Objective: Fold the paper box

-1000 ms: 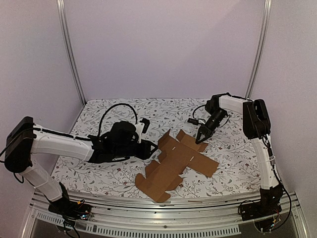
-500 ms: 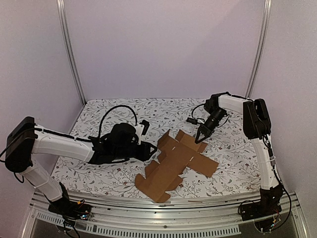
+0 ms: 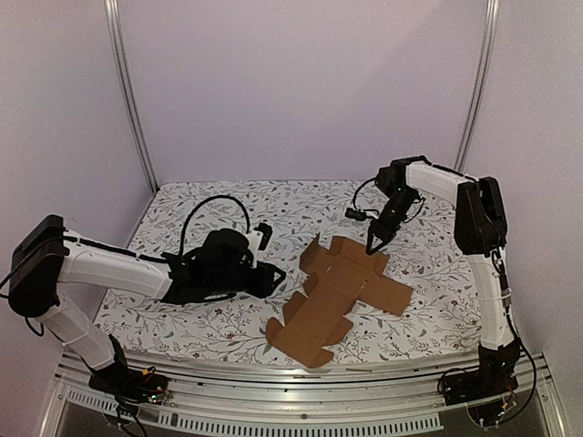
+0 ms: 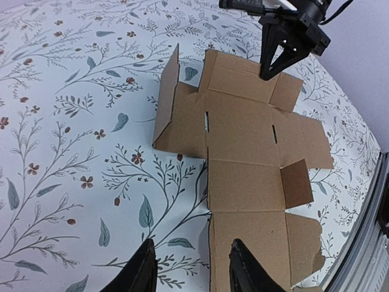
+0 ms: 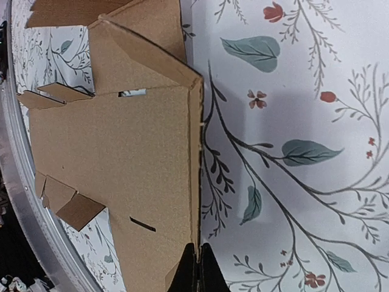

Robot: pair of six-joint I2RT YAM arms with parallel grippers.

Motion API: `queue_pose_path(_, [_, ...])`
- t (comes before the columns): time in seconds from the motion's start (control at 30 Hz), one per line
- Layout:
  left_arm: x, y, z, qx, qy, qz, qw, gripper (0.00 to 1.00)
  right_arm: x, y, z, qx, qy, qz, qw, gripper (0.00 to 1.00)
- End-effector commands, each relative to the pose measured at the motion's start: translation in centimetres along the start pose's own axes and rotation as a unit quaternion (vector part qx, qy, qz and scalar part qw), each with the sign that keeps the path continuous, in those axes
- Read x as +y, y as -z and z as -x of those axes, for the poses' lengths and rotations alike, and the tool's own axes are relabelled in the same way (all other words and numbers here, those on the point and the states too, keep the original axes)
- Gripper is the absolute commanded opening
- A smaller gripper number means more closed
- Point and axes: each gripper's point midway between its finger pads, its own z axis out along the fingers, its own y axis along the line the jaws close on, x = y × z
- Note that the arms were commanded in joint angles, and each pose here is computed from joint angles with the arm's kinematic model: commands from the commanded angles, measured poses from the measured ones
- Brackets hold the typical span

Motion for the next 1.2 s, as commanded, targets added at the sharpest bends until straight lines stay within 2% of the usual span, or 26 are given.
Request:
queue_pose_path(0.0, [0.6, 0.7, 0.1, -0.012, -0.017, 0.021, 1.0, 0.4, 1.1, 6.6, -0.9, 0.051, 0.036, -0.159, 0.985, 0.0])
queue_pose_path(0.2, [3.3, 0.5, 1.0, -0.025, 0.001, 0.055, 0.998, 0.41, 0.1, 9.1, 2.2, 0.064, 0.129, -0.319, 0.937, 0.0])
queue_pose_path(0.37, [5.5, -0.3, 1.8, -0.037, 0.02, 0.064, 0.997, 0.41, -0.7, 9.6, 5.6, 0.052, 0.204, -0.432, 0.877, 0.0])
queue_pose_path(0.47, [6.2, -1.2, 2.6, -0.048, 0.023, 0.06, 0.997, 0.41, -0.8, 9.5, 8.1, 0.022, 0.239, -0.48, 0.843, 0.0])
queue_pose_path(0.67, [7.4, -3.5, 3.7, -0.06, 0.031, 0.051, 0.996, 0.41, 1.1, 9.3, 11.9, -0.05, 0.325, -0.544, 0.772, 0.0])
queue_pose_path(0.8, [7.9, -4.5, 4.0, -0.065, 0.039, 0.049, 0.996, 0.41, 3.2, 9.9, 13.1, -0.068, 0.378, -0.566, 0.73, 0.0])
queue_pose_path(0.93, [8.3, -4.6, 4.4, -0.075, 0.043, 0.052, 0.995, 0.41, 4.8, 10.8, 14.2, -0.093, 0.404, -0.583, 0.699, 0.0])
queue_pose_path(1.03, [8.5, -4.5, 4.8, -0.085, 0.039, 0.057, 0.994, 0.42, 5.6, 10.7, 14.3, -0.121, 0.415, -0.584, 0.687, 0.0])
queue_pose_path(1.17, [9.6, -4.7, 5.1, -0.089, 0.029, 0.074, 0.993, 0.42, 6.2, 8.1, 13.7, -0.137, 0.437, -0.587, 0.668, 0.0])
